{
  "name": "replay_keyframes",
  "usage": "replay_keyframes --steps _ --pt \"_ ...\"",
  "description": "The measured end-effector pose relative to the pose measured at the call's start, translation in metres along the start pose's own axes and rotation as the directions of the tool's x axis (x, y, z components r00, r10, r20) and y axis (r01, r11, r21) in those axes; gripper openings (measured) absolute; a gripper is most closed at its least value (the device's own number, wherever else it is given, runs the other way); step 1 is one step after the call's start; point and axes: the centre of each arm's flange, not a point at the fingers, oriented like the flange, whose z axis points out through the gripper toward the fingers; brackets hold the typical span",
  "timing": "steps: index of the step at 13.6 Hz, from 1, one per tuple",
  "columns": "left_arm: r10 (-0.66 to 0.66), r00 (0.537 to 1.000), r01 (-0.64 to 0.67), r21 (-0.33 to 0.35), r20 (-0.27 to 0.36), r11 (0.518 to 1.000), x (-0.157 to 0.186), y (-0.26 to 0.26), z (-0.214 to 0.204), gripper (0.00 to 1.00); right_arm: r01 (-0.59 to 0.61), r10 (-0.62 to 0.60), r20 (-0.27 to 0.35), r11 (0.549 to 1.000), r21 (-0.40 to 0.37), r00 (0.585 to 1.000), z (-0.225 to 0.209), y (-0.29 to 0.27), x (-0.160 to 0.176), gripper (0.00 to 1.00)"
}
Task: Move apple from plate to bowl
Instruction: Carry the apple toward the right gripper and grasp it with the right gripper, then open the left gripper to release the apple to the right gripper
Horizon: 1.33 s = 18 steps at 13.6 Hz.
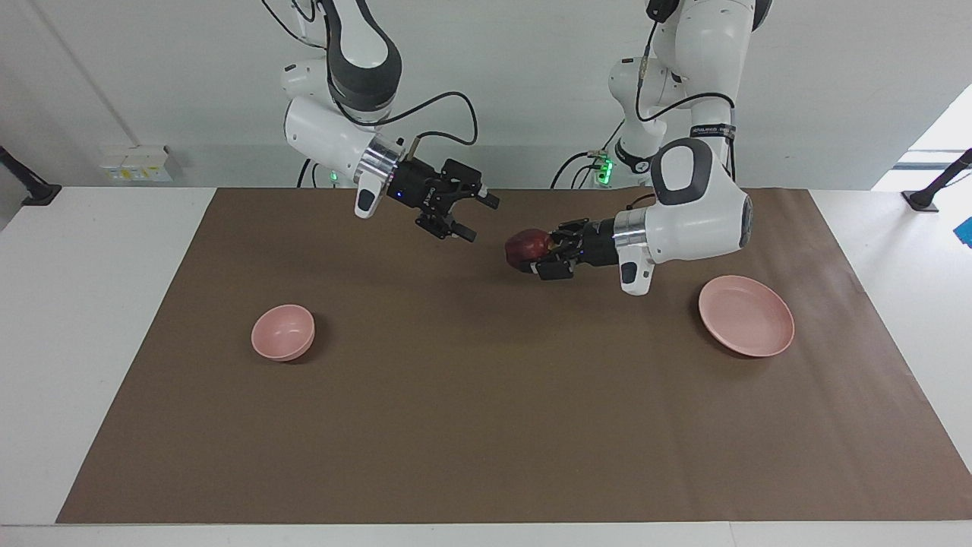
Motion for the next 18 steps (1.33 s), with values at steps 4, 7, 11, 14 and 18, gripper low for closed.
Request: replay_keyframes --steps 4,7,11,14,18 --pt "-0.021 0.997 0.024 -0.039 0.079 0.999 -0.006 0.003 0.0 0.78 0.004 -0.004 -0.001 1.0 -0.016 1.0 0.003 0.013 0.003 1.0" --pt "-0.04 0.988 0.048 -0.051 0.147 0.998 -0.009 0.001 0.008 0.78 0.003 -0.003 -0.014 1.0 -0.025 1.0 0.003 0.015 0.005 1.0" --pt "-0.044 0.976 0.057 -0.054 0.215 0.997 -0.025 0.001 0.027 0.78 0.009 -0.009 -0.01 1.0 -0.024 1.0 0.007 0.012 0.002 1.0" --pt "-0.04 0.974 0.057 -0.067 0.222 0.996 -0.032 0.003 0.036 0.78 0.016 -0.016 -0.013 1.0 -0.026 1.0 0.013 0.007 -0.003 1.0" --pt "-0.039 0.974 0.06 -0.09 0.224 0.994 -0.038 0.005 0.044 0.78 0.014 -0.014 0.003 1.0 -0.027 1.0 0.022 0.004 -0.011 1.0"
